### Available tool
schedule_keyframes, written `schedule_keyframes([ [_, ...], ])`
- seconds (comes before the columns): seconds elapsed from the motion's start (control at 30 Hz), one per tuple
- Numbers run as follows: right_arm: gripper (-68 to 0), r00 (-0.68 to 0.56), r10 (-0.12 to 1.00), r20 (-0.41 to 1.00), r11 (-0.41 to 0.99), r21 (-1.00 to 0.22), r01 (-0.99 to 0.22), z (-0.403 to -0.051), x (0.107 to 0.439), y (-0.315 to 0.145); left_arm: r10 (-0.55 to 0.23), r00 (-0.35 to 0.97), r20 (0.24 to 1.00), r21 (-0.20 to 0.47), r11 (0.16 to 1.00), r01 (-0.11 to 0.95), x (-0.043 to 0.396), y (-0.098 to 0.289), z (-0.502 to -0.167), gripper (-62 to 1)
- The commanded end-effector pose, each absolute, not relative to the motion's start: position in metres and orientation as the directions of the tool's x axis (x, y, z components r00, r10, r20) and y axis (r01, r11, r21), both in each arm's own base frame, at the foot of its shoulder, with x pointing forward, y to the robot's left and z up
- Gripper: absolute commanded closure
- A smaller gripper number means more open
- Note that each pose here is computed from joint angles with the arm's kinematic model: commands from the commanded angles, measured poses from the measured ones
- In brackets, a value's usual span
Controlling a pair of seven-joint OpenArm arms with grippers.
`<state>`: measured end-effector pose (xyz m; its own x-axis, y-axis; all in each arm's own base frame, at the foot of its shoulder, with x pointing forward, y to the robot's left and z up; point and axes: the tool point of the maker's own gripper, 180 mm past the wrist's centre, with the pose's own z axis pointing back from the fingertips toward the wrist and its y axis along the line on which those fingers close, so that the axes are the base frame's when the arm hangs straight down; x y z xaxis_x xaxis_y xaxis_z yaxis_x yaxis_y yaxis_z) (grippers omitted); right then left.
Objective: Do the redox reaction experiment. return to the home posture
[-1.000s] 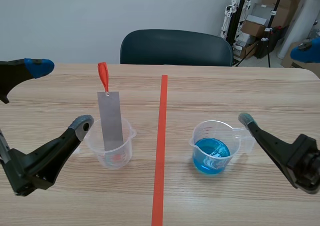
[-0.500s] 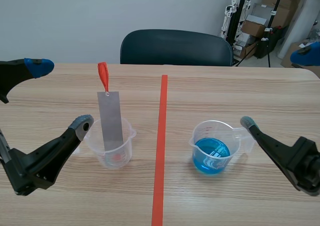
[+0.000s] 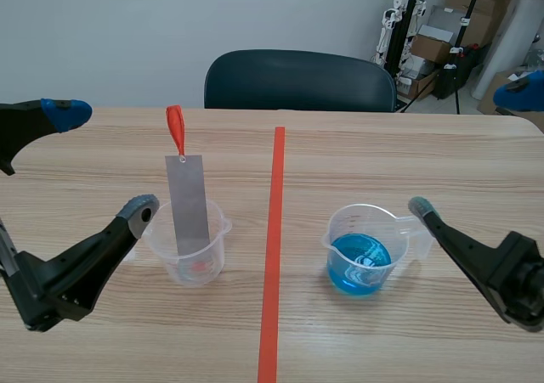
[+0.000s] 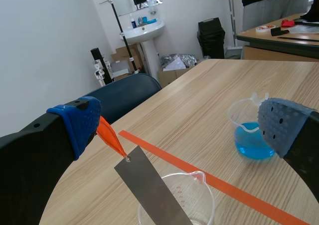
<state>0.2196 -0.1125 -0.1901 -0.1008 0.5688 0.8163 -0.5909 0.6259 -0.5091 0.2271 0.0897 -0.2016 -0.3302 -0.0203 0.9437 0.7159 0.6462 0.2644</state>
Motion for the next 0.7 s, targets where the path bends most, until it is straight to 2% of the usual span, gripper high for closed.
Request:
schedule_keyframes([
  [0.0,-67.9,-0.119,0.56,0.82,0.626,-0.512,-0.588,-0.1859,0.2204,-0.1107,0.005,-0.347,0.938,0.26,0.651,0.713,0.2259,0.0875,-0.1944,-62.3],
  [0.67,-67.9,-0.103,0.57,0.815,0.626,-0.513,-0.588,-0.1887,0.2208,-0.1127,0.005,-0.347,0.938,0.26,0.651,0.713,0.2259,0.0875,-0.1944,-62.3],
])
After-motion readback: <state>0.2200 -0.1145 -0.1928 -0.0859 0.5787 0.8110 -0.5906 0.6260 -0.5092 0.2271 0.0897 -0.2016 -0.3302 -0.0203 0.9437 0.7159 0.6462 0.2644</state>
